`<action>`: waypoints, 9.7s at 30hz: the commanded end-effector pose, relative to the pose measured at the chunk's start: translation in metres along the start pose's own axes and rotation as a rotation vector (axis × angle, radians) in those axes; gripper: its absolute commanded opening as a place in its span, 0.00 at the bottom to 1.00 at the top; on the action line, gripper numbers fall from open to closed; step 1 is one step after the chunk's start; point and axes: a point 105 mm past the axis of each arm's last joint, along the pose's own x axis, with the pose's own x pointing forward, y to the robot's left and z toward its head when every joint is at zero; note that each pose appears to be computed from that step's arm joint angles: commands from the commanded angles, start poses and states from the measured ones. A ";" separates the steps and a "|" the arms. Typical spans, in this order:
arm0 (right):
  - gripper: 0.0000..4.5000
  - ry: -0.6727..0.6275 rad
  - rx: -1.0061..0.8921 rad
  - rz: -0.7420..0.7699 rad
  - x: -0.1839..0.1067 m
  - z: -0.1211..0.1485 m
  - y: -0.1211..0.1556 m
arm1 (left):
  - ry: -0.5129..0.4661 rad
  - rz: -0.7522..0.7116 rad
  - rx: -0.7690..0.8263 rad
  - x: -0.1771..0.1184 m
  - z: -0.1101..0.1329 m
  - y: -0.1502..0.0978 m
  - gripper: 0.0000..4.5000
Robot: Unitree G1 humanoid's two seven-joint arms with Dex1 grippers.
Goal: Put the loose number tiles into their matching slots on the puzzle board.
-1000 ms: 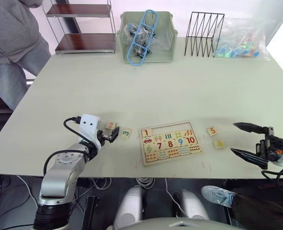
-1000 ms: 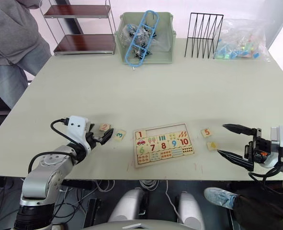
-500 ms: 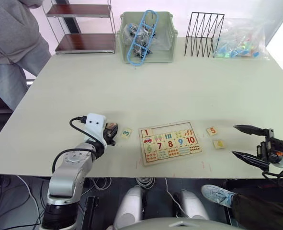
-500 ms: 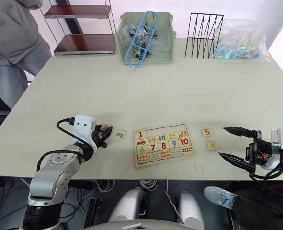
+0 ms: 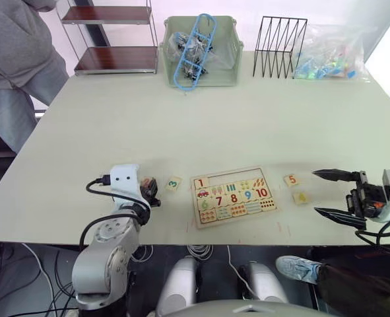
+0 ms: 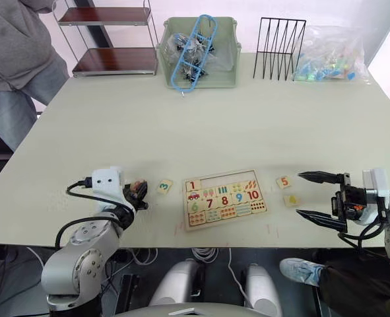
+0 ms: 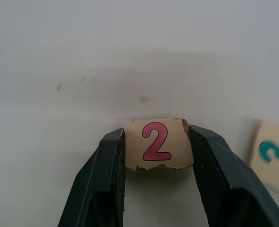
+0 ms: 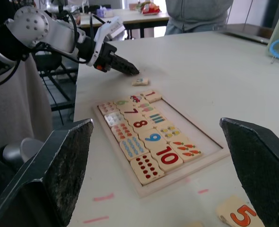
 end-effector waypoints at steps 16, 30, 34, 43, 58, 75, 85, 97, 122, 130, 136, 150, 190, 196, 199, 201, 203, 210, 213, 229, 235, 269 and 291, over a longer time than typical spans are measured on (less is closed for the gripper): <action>1.00 -0.018 -0.046 0.039 0.004 0.008 0.004 | -0.021 0.037 -0.016 -0.023 -0.004 0.004 0.33; 1.00 -0.027 -0.055 0.038 0.010 0.014 0.004 | -0.068 -0.032 -0.012 -0.029 0.008 0.007 0.98; 1.00 -0.029 -0.056 0.034 0.010 0.014 0.004 | -0.098 -0.074 0.015 -0.034 0.011 0.012 0.98; 1.00 -0.034 -0.056 0.028 0.009 0.011 0.004 | -0.193 -0.314 0.145 -0.040 0.018 0.030 0.98; 1.00 -0.046 -0.055 0.023 0.009 0.006 0.007 | -0.187 -0.915 0.571 -0.026 0.035 0.082 0.98; 1.00 -0.042 -0.069 -0.008 0.002 0.005 0.008 | 0.005 -1.288 0.950 0.011 0.029 0.073 0.98; 1.00 -0.042 -0.075 -0.014 0.005 0.007 0.013 | 0.084 -1.335 1.009 0.017 0.024 0.071 0.98; 1.00 -0.039 -0.079 -0.023 0.010 0.013 0.012 | 0.110 -1.343 0.969 0.021 0.021 0.070 0.58; 1.00 -0.079 -0.064 -0.072 0.014 0.013 0.012 | 0.025 -1.390 0.910 -0.027 0.093 0.015 0.20; 1.00 -0.089 -0.058 -0.093 0.015 0.010 0.013 | 0.031 -1.361 0.827 -0.039 0.101 -0.007 0.20; 1.00 -0.088 -0.059 -0.109 0.010 0.009 0.014 | 0.007 -1.330 0.845 -0.038 0.110 -0.032 0.20; 1.00 -0.088 -0.062 -0.115 0.008 0.004 0.012 | 0.135 -1.294 0.997 -0.015 0.101 -0.085 0.20; 1.00 -0.072 -0.079 -0.222 -0.005 0.001 0.022 | 0.419 -1.140 1.194 0.022 0.067 -0.143 0.20; 1.00 -0.054 -0.080 -0.239 -0.007 0.002 0.023 | 0.425 -1.137 1.197 0.023 0.066 -0.142 0.20; 1.00 -0.051 -0.084 -0.246 -0.007 0.003 0.023 | 0.427 -1.134 1.194 0.024 0.065 -0.143 0.20; 1.00 -0.051 -0.086 -0.248 -0.007 0.004 0.023 | 0.426 -1.130 1.194 0.025 0.065 -0.144 0.20; 1.00 -0.051 -0.087 -0.250 -0.007 0.004 0.023 | 0.426 -1.129 1.198 0.026 0.065 -0.145 0.20; 1.00 -0.054 -0.091 -0.256 -0.006 0.005 0.023 | 0.427 -1.137 1.212 0.026 0.060 -0.148 0.20; 1.00 -0.055 -0.091 -0.257 -0.005 0.005 0.022 | 0.425 -1.134 1.215 0.027 0.058 -0.149 0.20; 1.00 -0.056 -0.092 -0.250 -0.007 0.004 0.023 | 0.426 -1.114 1.224 0.028 0.056 -0.145 0.20; 1.00 -0.056 -0.093 -0.247 -0.006 0.003 0.022 | 0.425 -1.119 1.222 0.027 0.055 -0.145 0.20; 1.00 -0.050 -0.092 -0.246 -0.008 0.001 0.021 | 0.267 -1.166 0.941 0.021 0.109 -0.143 0.99; 1.00 -0.054 -0.093 -0.241 -0.009 0.000 0.017 | 0.117 -1.242 0.839 0.033 0.079 -0.088 0.11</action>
